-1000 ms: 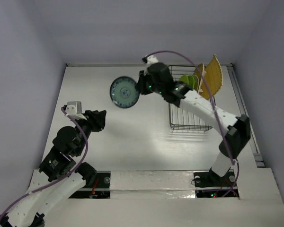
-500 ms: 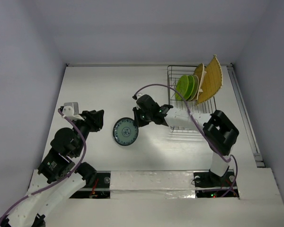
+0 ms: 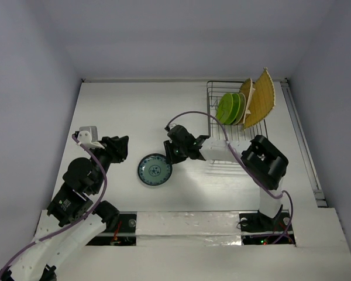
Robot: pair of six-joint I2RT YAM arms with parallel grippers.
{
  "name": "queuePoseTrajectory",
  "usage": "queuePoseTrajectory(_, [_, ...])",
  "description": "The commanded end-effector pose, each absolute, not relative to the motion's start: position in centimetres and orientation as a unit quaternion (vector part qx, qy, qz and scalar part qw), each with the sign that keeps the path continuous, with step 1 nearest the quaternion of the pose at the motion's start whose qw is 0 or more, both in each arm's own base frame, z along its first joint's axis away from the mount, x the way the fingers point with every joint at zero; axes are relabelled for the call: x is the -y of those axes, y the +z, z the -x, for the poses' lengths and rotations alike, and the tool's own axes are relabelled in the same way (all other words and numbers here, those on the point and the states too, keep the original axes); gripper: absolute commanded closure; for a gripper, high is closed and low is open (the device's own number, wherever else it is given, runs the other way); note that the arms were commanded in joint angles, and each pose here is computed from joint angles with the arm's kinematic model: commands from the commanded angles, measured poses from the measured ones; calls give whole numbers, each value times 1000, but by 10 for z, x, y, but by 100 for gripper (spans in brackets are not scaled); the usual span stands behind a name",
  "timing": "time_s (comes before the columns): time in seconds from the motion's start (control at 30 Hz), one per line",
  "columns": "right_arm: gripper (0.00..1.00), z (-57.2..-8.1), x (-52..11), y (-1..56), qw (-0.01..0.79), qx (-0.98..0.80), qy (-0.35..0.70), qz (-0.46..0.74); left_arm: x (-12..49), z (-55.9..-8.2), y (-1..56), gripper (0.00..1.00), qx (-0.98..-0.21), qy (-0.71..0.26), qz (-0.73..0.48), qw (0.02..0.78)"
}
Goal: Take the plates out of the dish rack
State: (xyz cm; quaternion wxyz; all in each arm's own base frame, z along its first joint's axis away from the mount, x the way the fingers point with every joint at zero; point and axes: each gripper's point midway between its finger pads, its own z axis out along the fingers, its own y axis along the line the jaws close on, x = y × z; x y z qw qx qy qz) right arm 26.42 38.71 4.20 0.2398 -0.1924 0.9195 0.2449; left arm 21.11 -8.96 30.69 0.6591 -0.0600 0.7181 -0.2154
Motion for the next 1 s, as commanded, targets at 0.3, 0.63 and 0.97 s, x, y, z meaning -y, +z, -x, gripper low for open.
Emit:
queuePoseTrajectory(0.3, [46,-285,-373,170,380,-870,264,170,92,-215,309,62,-713,-221,62,663])
queuePoseTrajectory(0.63, [100,-388,-194,248,506,-857,97,5,94,-214,308,62,-713,-224,59,661])
queuePoseTrajectory(0.97, [67,-451,-93,241,495,-867,-18,-64,97,-217,307,62,-716,-224,53,658])
